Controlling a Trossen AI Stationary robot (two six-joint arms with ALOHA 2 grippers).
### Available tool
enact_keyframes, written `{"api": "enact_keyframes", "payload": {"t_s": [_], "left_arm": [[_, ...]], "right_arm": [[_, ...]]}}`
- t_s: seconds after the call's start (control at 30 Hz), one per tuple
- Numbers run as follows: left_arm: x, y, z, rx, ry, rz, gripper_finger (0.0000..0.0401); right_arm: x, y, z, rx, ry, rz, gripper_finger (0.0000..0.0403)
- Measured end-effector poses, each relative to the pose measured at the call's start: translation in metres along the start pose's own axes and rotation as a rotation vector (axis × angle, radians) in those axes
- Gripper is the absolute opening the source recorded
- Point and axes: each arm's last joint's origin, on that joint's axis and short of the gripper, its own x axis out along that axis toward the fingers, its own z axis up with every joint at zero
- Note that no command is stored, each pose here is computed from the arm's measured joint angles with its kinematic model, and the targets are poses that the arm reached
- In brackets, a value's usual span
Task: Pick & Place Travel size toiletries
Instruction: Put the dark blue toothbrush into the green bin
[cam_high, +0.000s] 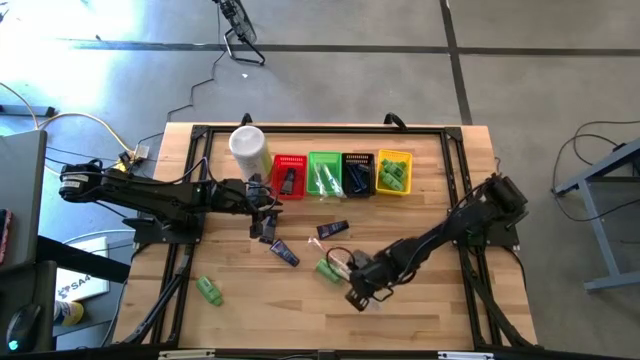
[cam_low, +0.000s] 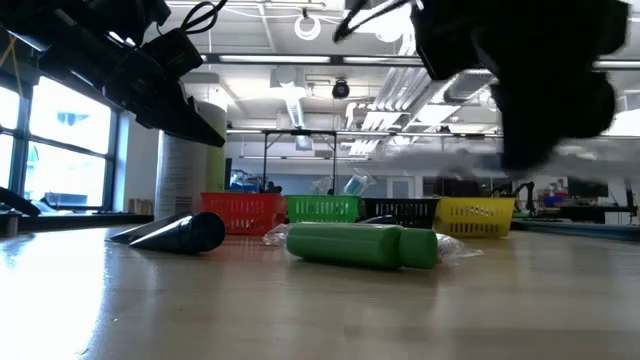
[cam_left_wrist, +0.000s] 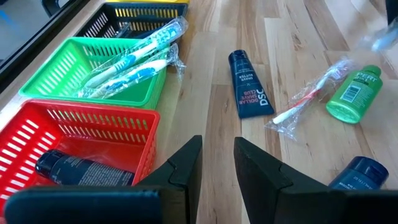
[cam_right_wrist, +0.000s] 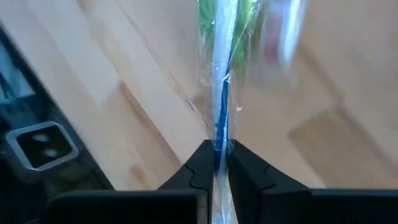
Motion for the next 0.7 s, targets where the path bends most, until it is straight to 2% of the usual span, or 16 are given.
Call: {"api": "enact_keyframes", "payload": {"t_s": [0.17, 0.37, 0.57, 0.7], "left_arm": [[0.0, 0.0, 0.0, 0.0, 0.0, 0.0, 0.0088], [0.0, 0.0, 0.0, 0.0, 0.0, 0.0, 0.0088], [0.0, 0.0, 0.0, 0.0, -0.001, -0.001, 0.0088], [0.0, 0.0, 0.0, 0.0, -0.001, -0.001, 0.0088]], "right_arm": [[-0.032, -0.002, 0.022, -0.073, -0.178, 0.021, 0.0024], [-0.062, -0.013, 0.055, -0.139, -0.436, -0.046, 0.0024], [-0.073, -0.029, 0.09, -0.162, -0.643, -0.172, 0.0025], [-0.077, -0.036, 0.109, -0.148, -0.751, -0.216, 0.0025]]}}
